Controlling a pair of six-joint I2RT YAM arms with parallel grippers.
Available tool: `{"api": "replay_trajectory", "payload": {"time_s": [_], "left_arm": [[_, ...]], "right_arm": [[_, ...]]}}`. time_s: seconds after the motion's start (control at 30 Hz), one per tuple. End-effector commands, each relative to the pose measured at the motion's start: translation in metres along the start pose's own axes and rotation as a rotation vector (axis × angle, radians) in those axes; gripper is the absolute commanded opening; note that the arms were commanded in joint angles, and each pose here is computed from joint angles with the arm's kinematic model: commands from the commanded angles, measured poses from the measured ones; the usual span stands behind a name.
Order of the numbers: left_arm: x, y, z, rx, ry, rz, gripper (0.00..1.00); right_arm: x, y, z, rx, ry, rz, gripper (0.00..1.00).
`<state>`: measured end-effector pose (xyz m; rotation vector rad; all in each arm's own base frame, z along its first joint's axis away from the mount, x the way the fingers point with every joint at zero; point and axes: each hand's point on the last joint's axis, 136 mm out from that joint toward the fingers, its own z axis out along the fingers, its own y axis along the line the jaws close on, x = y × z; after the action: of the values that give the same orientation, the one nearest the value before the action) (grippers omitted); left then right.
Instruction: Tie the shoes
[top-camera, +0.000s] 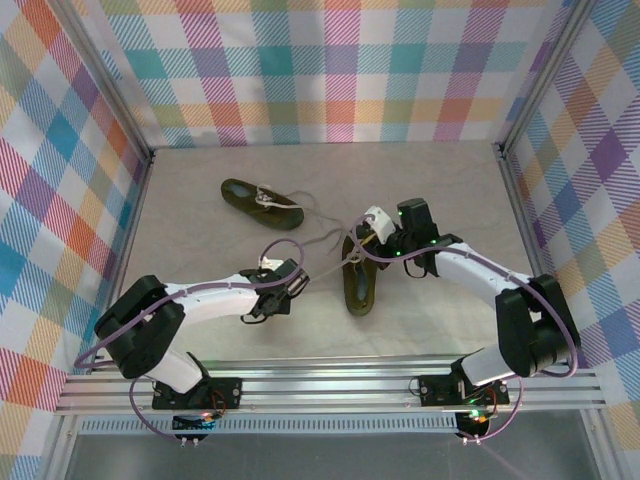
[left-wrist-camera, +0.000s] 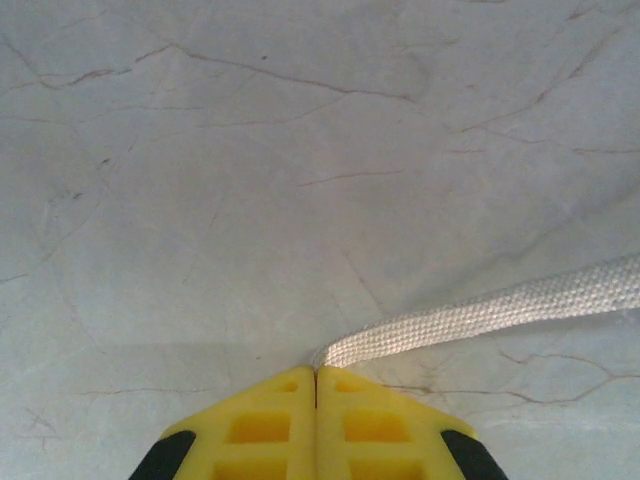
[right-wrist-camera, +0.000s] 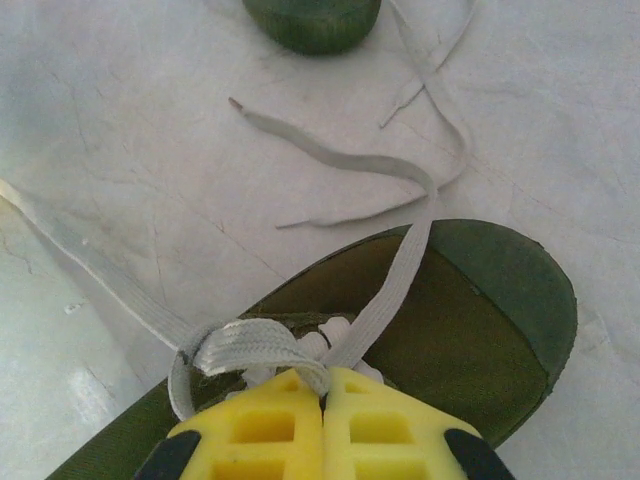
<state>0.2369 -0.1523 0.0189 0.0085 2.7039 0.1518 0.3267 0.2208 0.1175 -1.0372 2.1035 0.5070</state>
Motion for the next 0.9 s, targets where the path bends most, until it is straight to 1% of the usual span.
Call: {"api": "replay_trajectory", "payload": {"time_s": [0.0, 0.07, 0.1, 0.13, 0.2, 0.27, 0.33, 0.4, 0.5, 0.63, 0.7, 0.87], "left_arm": [[0.011, 0.027, -0.001, -0.093, 0.026, -0.019, 0.0], [0.009, 0.023, -0.001, -0.068, 0.02, -0.018, 0.02], [0.007, 0.019, -0.002, -0.042, 0.015, -0.014, 0.07], [0.006, 0.013, -0.003, -0.01, 0.007, -0.007, 0.14], [-0.004, 0.004, -0.011, 0.053, -0.03, -0.002, 0.34], [-0.017, -0.002, -0.024, 0.106, -0.087, -0.004, 0.47], [-0.035, -0.003, -0.038, 0.131, -0.145, -0.009, 0.55], [-0.057, -0.003, -0.05, 0.138, -0.187, -0.014, 0.58], [-0.088, -0.014, -0.052, 0.163, -0.192, 0.008, 0.59], [-0.118, -0.051, -0.037, 0.2, -0.133, 0.142, 0.55], [-0.13, -0.067, -0.026, 0.205, -0.106, 0.199, 0.55], [-0.148, -0.092, 0.001, 0.223, -0.051, 0.307, 0.55]], "right_arm": [[0.008, -0.003, 0.002, 0.033, 0.063, -0.06, 0.0], [0.006, -0.001, 0.001, 0.029, 0.057, -0.064, 0.0], [0.005, 0.0, 0.001, 0.027, 0.054, -0.065, 0.0], [0.005, 0.001, 0.0, 0.023, 0.053, -0.066, 0.0], [0.004, 0.003, -0.001, 0.017, 0.047, -0.066, 0.0], [0.002, 0.005, -0.002, 0.007, 0.038, -0.064, 0.0], [0.001, 0.006, -0.002, 0.001, 0.031, -0.061, 0.0], [0.0, 0.007, -0.002, -0.001, 0.022, -0.059, 0.0], [-0.002, 0.01, -0.003, -0.01, 0.009, -0.051, 0.0], [-0.003, 0.012, -0.003, -0.02, 0.0, -0.045, 0.0], [-0.004, 0.013, -0.003, -0.025, 0.0, -0.044, 0.0], [-0.007, 0.015, -0.005, -0.033, -0.012, -0.045, 0.0]]}}
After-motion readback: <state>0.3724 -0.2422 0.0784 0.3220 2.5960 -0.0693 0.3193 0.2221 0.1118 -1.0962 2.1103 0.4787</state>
